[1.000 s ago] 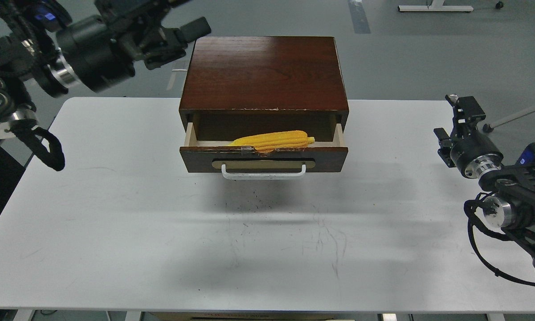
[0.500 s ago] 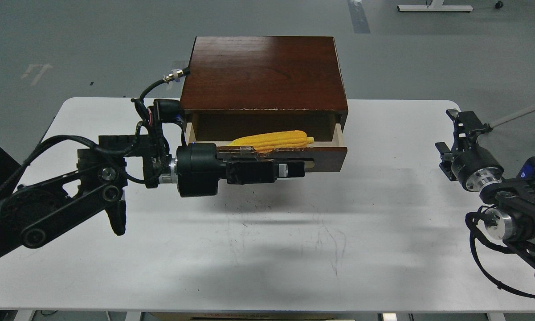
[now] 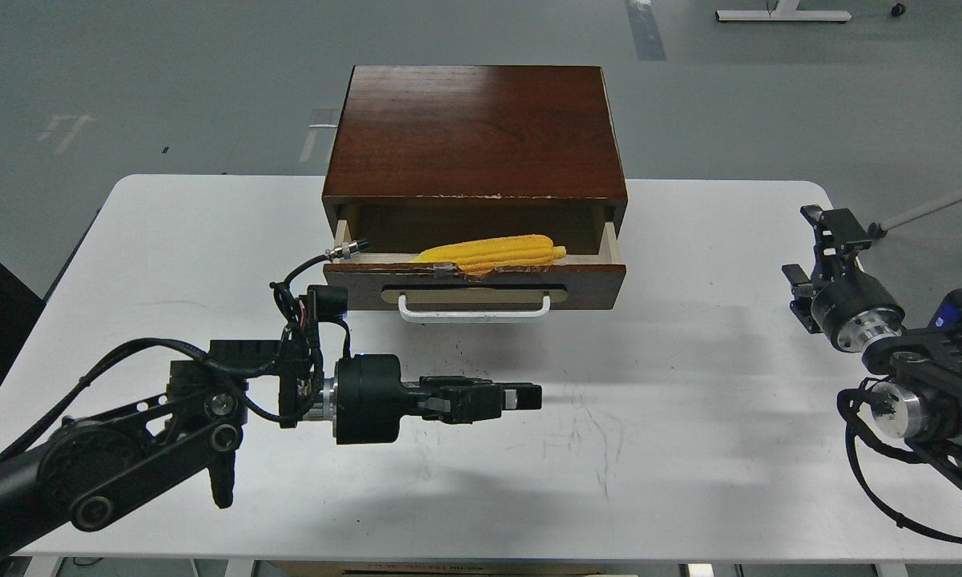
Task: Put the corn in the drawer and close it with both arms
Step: 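Bring the left gripper down to the front of the open drawer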
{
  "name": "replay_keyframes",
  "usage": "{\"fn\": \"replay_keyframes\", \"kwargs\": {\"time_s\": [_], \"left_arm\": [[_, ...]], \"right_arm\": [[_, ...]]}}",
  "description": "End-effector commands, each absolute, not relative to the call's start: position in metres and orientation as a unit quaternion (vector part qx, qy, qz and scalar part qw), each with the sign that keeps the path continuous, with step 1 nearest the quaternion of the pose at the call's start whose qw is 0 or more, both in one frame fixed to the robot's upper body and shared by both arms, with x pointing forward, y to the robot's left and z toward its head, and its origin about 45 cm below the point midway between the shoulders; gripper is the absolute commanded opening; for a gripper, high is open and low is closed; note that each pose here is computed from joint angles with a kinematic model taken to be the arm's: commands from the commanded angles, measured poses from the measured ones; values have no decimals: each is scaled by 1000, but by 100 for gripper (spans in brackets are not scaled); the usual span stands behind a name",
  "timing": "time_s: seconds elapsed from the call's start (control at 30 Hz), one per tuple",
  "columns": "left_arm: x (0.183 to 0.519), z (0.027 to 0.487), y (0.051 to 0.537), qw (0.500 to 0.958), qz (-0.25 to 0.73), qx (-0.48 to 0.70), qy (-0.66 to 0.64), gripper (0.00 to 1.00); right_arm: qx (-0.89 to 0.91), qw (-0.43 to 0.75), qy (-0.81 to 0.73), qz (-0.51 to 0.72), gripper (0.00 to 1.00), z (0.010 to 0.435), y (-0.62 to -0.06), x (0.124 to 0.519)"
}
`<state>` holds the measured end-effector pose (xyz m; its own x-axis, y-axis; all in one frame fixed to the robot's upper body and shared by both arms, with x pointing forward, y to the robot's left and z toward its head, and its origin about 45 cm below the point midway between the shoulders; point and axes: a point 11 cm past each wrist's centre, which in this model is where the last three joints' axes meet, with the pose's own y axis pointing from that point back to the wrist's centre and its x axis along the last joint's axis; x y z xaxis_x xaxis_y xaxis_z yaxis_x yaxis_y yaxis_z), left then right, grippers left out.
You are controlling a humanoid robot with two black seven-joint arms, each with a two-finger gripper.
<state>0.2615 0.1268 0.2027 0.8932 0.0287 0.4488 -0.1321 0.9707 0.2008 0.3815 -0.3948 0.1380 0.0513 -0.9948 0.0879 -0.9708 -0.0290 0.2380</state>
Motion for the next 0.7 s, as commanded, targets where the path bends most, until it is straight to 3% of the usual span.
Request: {"fn": "replay_keyframes", "kwargs": {"time_s": [0.0, 0.67], "left_arm": [[266, 194, 133, 973, 71, 125, -182, 0], [297, 175, 160, 969, 206, 122, -67, 0]], "right_arm": [[716, 120, -686, -54, 100, 135, -394, 379], [716, 126, -683, -66, 100, 123, -391, 371]]}}
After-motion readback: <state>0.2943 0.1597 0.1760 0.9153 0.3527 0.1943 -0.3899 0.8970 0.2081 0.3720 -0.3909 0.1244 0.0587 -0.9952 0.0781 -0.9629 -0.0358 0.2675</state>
